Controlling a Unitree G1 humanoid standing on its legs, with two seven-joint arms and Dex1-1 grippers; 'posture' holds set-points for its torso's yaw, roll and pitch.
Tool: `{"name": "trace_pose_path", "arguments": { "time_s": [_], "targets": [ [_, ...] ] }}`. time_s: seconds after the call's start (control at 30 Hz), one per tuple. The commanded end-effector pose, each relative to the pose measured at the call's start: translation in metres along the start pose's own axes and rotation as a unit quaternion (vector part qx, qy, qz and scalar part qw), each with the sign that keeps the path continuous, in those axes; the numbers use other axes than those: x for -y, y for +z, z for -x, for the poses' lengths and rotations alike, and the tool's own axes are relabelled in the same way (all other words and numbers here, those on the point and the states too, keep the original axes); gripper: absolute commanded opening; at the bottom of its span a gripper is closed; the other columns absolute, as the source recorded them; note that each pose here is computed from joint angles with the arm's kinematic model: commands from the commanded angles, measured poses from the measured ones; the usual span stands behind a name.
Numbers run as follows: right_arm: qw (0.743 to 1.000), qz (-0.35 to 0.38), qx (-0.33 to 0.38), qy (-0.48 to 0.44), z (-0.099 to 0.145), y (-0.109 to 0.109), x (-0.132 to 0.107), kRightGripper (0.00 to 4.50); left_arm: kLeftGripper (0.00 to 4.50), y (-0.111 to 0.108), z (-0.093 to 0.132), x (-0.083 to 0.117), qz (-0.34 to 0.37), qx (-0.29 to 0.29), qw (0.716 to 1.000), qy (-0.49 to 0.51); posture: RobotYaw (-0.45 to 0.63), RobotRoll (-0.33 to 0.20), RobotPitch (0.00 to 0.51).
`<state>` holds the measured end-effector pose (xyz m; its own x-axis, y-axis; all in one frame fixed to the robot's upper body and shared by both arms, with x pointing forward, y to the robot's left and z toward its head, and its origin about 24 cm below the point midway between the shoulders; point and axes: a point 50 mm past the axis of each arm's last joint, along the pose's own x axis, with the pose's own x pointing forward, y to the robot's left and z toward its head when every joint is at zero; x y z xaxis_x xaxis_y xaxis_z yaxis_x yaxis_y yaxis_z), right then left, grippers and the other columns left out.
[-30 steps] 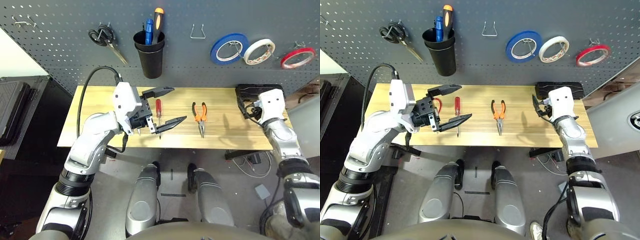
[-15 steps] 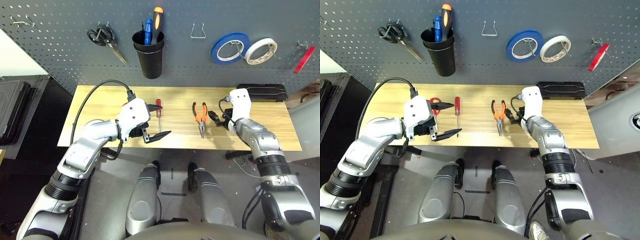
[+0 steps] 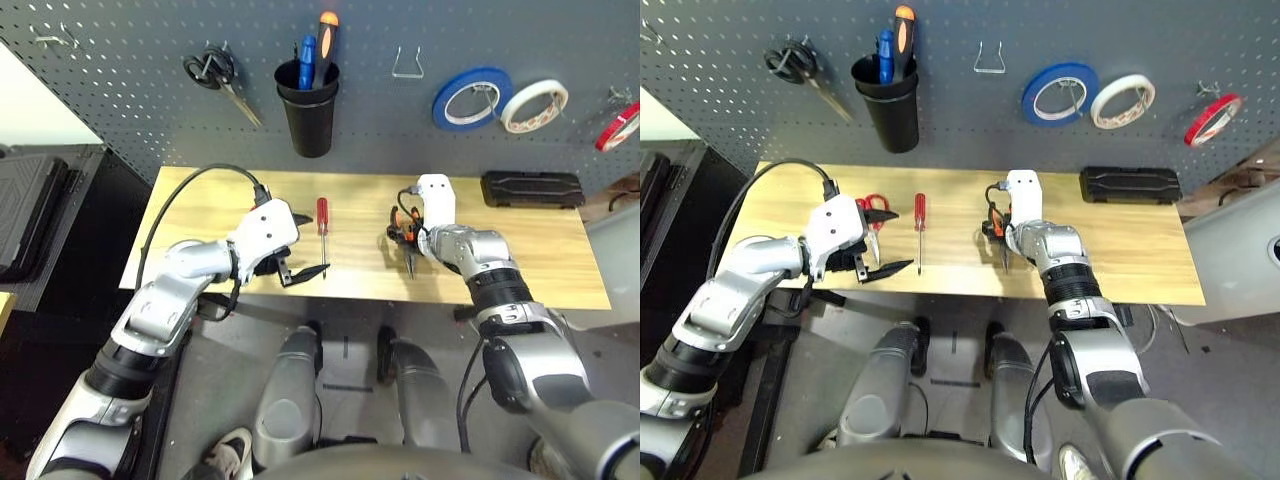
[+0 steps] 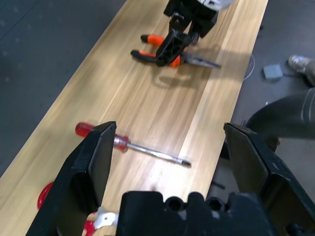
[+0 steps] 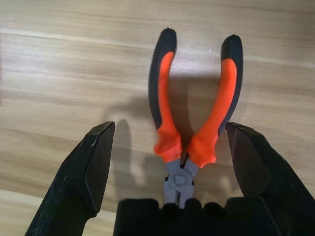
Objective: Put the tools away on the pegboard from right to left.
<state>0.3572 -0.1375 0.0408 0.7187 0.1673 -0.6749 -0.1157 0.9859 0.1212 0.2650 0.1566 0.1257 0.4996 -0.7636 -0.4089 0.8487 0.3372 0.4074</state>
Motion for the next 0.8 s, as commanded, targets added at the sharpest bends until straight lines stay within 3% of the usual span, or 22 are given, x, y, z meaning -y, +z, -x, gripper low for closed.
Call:
{"name": "trace_pose_path", "arguments": {
  "time_s": [0.03,0.67,0.8],
  "targets": [
    [1.000,-0.002,-0.023,-0.016,-0.007,-0.010,0.001,4.48,4.50,-0.006,-0.003,0.004,-0.001,-0.020,1.000,-0.017,0.33,0.000,0.312],
    [0.998,-0.002,-0.048,-0.046,-0.021,-0.028,0.002,4.48,4.50,-0.016,-0.007,-0.001,-0.016,-0.053,0.998,-0.016,0.33,0.000,0.330],
    [0.997,-0.003,-0.052,-0.050,-0.022,-0.031,0.002,3.18,4.50,-0.017,-0.007,-0.001,-0.017,-0.055,0.998,-0.017,0.33,0.000,0.330]
  ]
}}
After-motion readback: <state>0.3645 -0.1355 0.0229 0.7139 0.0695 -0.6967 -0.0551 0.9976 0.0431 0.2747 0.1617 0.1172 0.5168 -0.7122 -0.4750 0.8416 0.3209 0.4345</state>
